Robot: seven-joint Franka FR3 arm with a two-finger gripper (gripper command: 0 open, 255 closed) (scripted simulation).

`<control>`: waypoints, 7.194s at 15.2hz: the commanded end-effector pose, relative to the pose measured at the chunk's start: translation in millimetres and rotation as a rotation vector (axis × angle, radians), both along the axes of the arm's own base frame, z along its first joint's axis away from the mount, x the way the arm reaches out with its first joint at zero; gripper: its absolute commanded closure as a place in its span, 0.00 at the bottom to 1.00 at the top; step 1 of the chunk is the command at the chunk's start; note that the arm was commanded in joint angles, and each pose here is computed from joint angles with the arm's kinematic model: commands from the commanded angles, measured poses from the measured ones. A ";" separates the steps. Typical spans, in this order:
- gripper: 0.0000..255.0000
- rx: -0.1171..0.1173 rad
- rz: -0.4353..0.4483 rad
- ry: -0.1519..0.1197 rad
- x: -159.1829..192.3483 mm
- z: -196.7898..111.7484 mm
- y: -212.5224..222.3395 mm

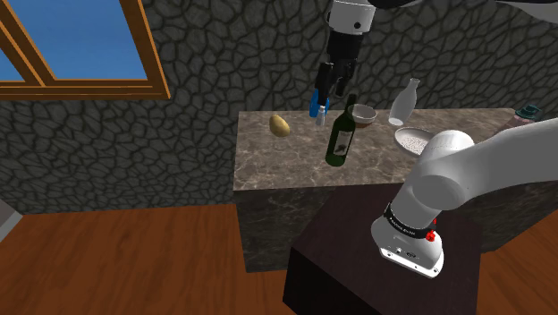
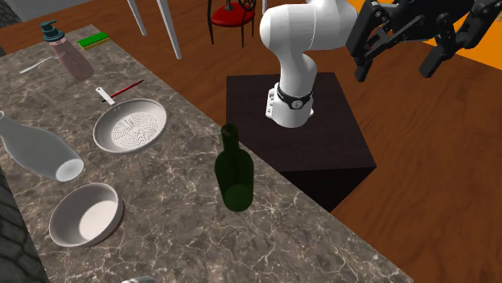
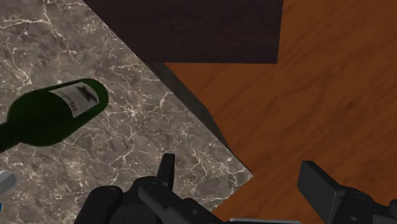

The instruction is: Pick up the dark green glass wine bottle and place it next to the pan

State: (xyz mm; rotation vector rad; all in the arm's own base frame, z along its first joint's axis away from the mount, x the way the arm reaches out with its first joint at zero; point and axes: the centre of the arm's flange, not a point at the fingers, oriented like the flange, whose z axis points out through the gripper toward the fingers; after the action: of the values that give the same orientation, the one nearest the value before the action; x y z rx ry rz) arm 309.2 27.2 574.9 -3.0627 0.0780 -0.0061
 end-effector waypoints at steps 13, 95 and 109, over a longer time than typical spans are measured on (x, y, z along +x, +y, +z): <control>0.00 -0.066 0.133 -0.067 -13.5 -50.0 -140.6; 1.00 -0.109 0.220 -0.112 -5.9 141.3 -235.1; 1.00 -0.109 0.220 -0.112 -5.9 215.2 -235.1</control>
State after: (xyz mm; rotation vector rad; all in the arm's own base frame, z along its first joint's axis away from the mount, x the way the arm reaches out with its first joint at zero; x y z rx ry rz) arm 303.1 -207.7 783.9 -3.1533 -0.2738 -0.1729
